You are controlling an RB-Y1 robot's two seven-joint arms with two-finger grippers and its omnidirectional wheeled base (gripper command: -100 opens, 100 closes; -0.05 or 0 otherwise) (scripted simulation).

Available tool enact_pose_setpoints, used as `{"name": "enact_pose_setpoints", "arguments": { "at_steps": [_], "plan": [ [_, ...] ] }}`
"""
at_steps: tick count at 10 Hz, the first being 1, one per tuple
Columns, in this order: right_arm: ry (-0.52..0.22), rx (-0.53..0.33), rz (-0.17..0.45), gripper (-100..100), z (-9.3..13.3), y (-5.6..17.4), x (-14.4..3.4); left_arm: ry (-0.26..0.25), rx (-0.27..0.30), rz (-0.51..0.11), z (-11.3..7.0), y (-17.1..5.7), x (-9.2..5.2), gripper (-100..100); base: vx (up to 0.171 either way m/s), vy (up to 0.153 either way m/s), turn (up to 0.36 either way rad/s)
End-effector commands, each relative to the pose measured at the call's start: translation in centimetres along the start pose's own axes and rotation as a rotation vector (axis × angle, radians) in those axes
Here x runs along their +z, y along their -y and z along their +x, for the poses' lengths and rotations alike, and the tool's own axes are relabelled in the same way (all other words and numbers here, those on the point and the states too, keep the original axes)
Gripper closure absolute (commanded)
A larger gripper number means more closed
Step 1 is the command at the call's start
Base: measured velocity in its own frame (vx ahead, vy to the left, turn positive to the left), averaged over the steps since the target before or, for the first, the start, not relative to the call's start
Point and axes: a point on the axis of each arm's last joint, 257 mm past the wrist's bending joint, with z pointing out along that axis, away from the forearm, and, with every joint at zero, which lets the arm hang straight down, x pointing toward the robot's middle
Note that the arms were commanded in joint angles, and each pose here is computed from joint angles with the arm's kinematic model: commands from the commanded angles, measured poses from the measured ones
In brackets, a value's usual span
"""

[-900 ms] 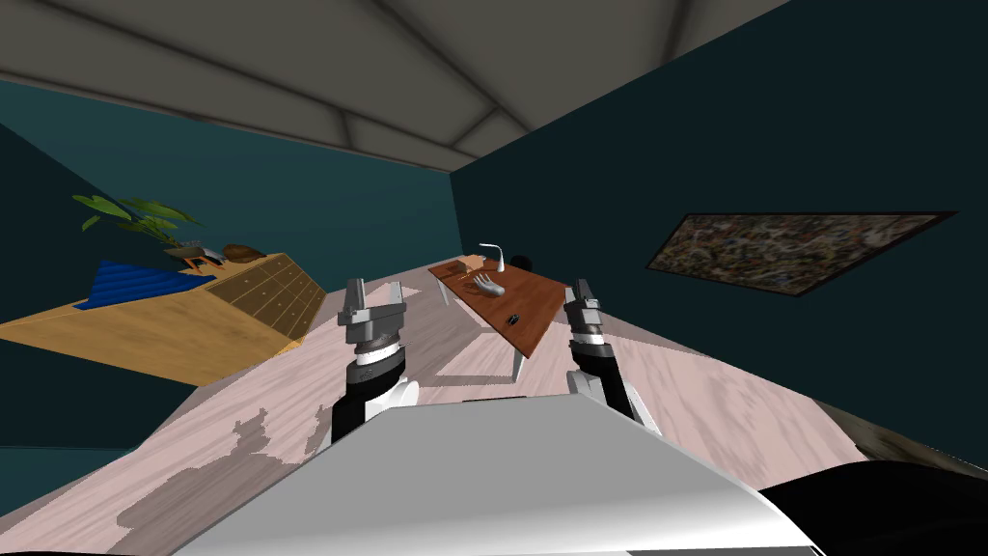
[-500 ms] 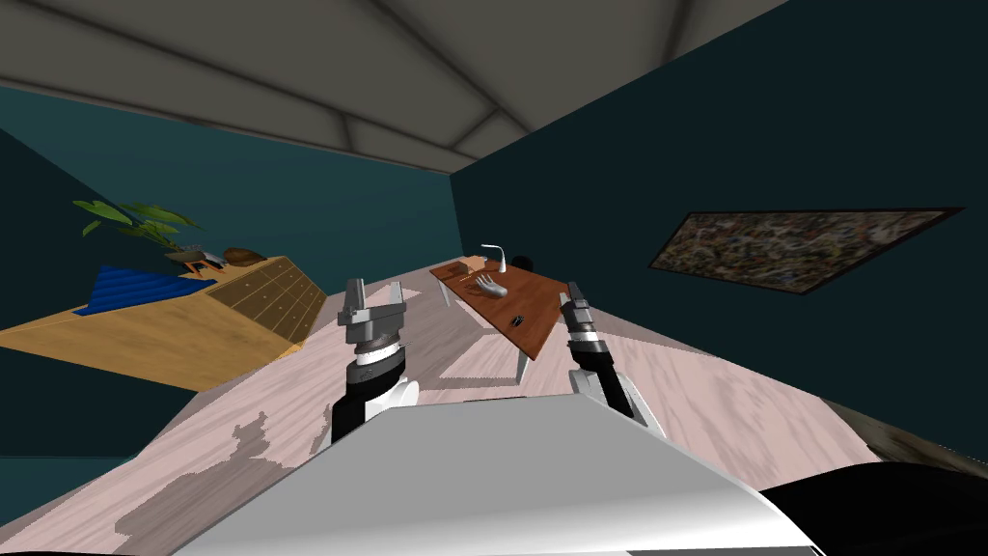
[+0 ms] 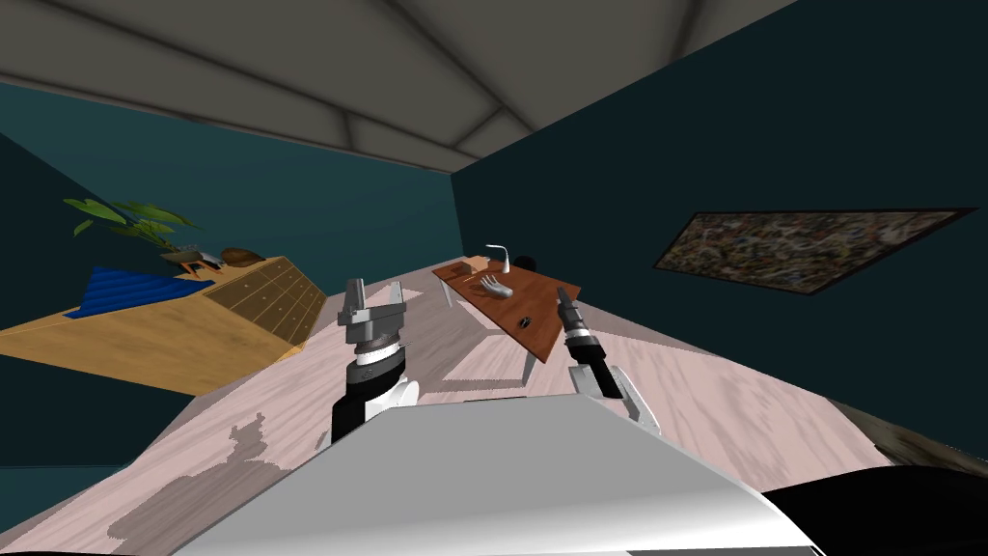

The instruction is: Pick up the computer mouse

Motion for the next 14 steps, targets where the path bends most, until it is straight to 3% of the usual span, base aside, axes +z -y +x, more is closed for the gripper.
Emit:
{"name": "enact_pose_setpoints", "arguments": {
  "at_steps": [1,4,13,14],
  "plan": [
    [-0.019,-0.054,0.074,-100,0.2,2.8,0.0,0.0,0.0,0.0,0.0,0.0,0.0,0,0.039,0.124,0.001],
    [-0.031,-0.091,0.142,-100,0.3,5.2,0.1,0.0,0.0,0.0,0.0,0.0,0.0,0,0.033,0.082,-0.001],
    [-0.079,-0.276,0.443,-100,-0.4,16.0,-0.3,0.0,0.0,0.0,0.0,0.0,0.0,0,0.031,0.079,0.016],
    [-0.079,-0.276,0.458,-100,-0.5,16.4,-0.5,0.0,0.0,0.0,0.0,0.0,0.0,0,0.02,0.073,0.01]
  ]
}}
